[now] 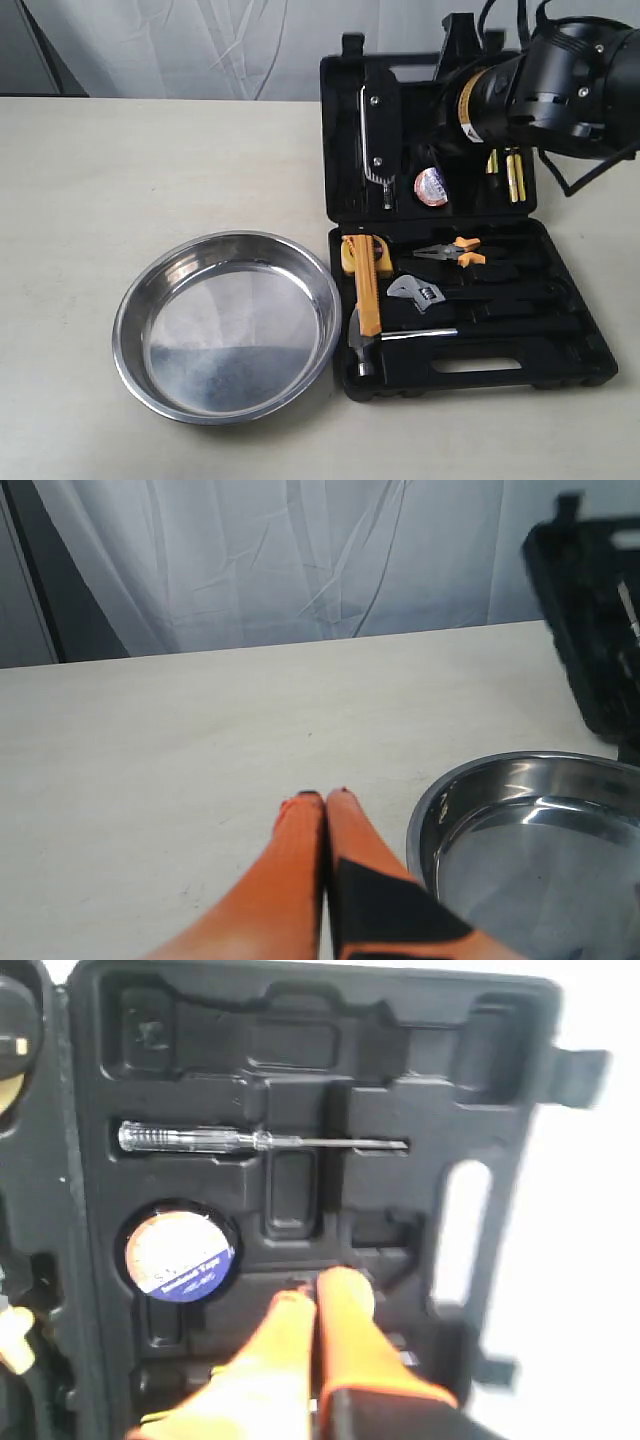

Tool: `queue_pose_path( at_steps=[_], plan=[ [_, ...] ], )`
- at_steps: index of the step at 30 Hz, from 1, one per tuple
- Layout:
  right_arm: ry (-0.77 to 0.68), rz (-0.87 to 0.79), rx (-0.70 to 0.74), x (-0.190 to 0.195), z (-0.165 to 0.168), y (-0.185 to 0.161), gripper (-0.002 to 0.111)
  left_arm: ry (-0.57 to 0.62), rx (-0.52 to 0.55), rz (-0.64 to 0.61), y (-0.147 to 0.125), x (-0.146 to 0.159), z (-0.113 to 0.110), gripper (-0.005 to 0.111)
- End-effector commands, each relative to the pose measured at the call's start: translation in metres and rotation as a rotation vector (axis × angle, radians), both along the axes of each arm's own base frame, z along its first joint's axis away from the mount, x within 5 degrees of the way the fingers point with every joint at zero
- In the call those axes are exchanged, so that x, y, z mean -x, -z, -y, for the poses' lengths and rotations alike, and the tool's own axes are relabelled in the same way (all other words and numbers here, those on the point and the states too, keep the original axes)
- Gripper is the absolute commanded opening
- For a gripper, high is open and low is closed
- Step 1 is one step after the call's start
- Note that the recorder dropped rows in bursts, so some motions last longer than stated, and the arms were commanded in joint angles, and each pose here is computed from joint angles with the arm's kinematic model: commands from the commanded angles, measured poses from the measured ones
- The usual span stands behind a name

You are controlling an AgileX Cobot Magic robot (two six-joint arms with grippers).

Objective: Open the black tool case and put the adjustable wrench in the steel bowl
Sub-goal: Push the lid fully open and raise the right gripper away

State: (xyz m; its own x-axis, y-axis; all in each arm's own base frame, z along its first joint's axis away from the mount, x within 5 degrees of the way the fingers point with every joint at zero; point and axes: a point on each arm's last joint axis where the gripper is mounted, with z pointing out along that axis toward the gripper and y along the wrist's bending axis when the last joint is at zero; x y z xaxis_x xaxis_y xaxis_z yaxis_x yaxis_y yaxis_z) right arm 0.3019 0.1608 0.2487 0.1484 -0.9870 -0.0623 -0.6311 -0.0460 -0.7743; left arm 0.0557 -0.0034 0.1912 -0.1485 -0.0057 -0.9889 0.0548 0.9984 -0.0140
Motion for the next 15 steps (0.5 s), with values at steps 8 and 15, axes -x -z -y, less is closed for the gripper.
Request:
queue_pose_path(
  at_steps=[8,15],
  plan=[
    [0.595,-0.031,-0.446,0.016,0.030,-0.034,-0.001,0.001,0.005,0.005,-0.001,0.000,0.000,0.000],
    [0.880,-0.247,-0.498,0.039,0.040,-0.026,-0.001,0.001,0.005,0.005,-0.001,0.000,0.000,0.000]
  ],
)
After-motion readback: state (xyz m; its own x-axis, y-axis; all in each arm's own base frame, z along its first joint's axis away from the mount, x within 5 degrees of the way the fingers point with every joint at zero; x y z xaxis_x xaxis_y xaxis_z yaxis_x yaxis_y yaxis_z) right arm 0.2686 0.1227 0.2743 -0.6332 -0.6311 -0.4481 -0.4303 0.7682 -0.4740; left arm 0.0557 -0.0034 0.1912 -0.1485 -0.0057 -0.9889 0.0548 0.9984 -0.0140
